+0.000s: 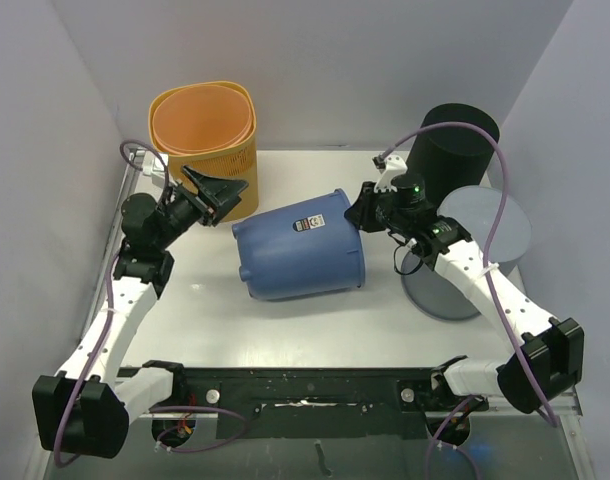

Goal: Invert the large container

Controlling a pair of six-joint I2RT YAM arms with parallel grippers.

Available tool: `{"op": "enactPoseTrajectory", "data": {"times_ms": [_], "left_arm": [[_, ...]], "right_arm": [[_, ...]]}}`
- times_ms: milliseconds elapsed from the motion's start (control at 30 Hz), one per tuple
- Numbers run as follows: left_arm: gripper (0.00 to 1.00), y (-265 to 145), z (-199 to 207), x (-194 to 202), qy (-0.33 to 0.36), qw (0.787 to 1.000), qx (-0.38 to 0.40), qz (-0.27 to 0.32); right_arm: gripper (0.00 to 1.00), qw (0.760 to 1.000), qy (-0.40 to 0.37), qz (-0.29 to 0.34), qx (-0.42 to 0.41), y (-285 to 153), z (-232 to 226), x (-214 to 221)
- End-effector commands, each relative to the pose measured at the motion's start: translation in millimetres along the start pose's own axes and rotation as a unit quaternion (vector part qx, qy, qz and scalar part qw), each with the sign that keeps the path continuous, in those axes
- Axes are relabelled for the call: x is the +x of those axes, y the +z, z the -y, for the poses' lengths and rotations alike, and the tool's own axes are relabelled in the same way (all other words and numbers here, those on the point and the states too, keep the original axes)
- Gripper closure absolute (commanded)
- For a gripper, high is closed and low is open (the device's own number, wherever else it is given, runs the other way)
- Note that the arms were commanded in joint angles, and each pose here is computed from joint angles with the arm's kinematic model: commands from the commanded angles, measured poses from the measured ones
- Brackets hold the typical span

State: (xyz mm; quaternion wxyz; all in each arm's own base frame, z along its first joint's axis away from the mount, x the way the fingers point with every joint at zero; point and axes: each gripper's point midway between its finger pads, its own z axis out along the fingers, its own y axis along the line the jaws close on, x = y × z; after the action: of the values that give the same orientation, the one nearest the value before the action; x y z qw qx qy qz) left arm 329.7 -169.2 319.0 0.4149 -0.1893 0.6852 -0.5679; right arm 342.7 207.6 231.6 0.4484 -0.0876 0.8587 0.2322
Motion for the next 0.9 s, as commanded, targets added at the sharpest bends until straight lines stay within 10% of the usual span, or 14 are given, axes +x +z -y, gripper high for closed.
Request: {"op": "enactPoseTrajectory", "data": {"times_ms": [0, 367, 867], "left_arm": [[0.15, 2, 63, -8, 0.05, 0.995, 0.088, -0.009], [0.15, -43, -38, 29, 0.081, 0.982, -0.155, -0.07], [0.15, -77, -90, 83, 0.045, 0.979, -0.16, -0.115]], "right_arm": [[1.0, 0.996, 0.037, -0.082, 0.0, 4, 16, 53], [1.0, 0.995, 0.044, -0.089, -0.005, 6, 18, 58], [1.0, 0.994, 0.034, -0.103, -0.007, 3, 18, 54]]}}
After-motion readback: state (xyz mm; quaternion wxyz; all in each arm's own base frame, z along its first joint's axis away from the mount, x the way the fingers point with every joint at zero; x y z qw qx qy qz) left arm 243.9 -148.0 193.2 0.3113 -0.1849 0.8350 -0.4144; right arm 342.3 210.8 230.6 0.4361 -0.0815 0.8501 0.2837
